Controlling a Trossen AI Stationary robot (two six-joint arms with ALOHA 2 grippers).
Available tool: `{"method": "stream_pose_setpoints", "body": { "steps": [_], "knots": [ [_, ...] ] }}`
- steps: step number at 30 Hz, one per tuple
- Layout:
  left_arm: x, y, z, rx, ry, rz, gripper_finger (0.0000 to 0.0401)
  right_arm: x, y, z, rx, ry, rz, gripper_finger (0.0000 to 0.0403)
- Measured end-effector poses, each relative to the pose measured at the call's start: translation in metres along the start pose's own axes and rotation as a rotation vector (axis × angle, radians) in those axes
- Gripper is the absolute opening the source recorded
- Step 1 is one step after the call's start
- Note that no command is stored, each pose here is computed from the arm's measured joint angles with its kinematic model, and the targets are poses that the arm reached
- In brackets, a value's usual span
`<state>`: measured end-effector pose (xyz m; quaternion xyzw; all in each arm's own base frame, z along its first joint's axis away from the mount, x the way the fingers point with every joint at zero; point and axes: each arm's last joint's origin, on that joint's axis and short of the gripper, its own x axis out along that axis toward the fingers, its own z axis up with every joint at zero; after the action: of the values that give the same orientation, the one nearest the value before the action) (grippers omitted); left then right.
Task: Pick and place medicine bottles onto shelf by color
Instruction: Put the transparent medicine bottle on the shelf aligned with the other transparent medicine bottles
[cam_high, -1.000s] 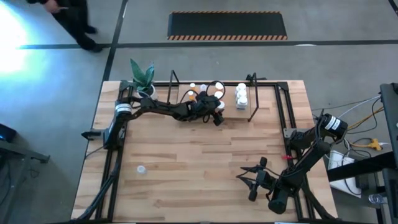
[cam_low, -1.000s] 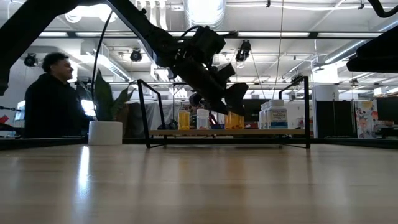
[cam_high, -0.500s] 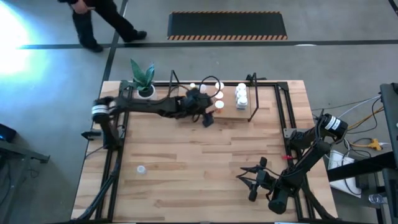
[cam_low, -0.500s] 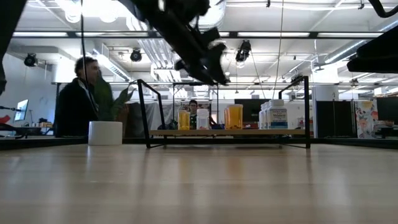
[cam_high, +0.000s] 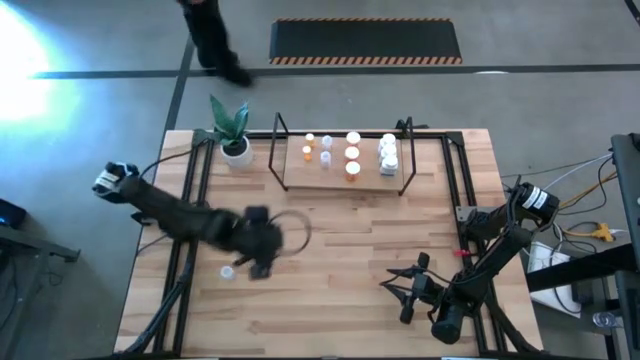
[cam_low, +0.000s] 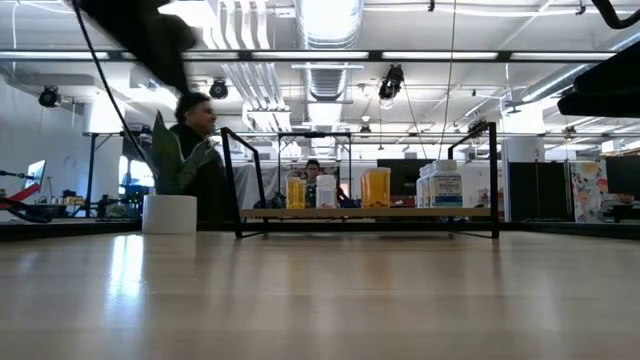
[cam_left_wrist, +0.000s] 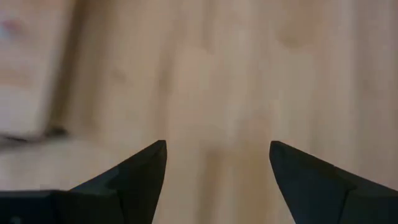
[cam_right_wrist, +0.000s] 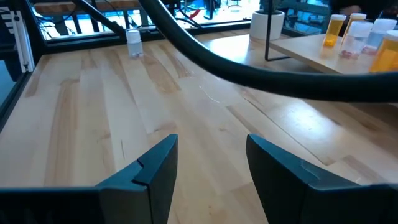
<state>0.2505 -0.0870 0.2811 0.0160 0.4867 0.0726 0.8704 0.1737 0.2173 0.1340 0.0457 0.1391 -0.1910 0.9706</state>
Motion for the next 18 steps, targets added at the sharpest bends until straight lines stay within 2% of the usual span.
{"method": "stream_pose_setpoints", "body": {
  "steps": [4,9,16,18],
  "knots": [
    [-0.015,-0.03,-0.042,-0.014,0.098,-0.111,0.0268,0.0,0.0,0.0,-0.013,0.0,0.0,0.018],
    [-0.027,-0.054,-0.085,-0.079,0.231,-0.23,0.0267,0.0,0.0,0.0,-0.018,-0.008,-0.005,0.018],
    [-0.027,-0.059,-0.131,-0.187,0.497,-0.164,0.0267,0.0,0.0,0.0,-0.016,-0.009,-0.005,0.018],
    [-0.023,-0.059,-0.14,-0.196,0.527,-0.131,0.0267,0.0,0.0,0.0,-0.015,-0.009,-0.005,0.018]
  ]
}}
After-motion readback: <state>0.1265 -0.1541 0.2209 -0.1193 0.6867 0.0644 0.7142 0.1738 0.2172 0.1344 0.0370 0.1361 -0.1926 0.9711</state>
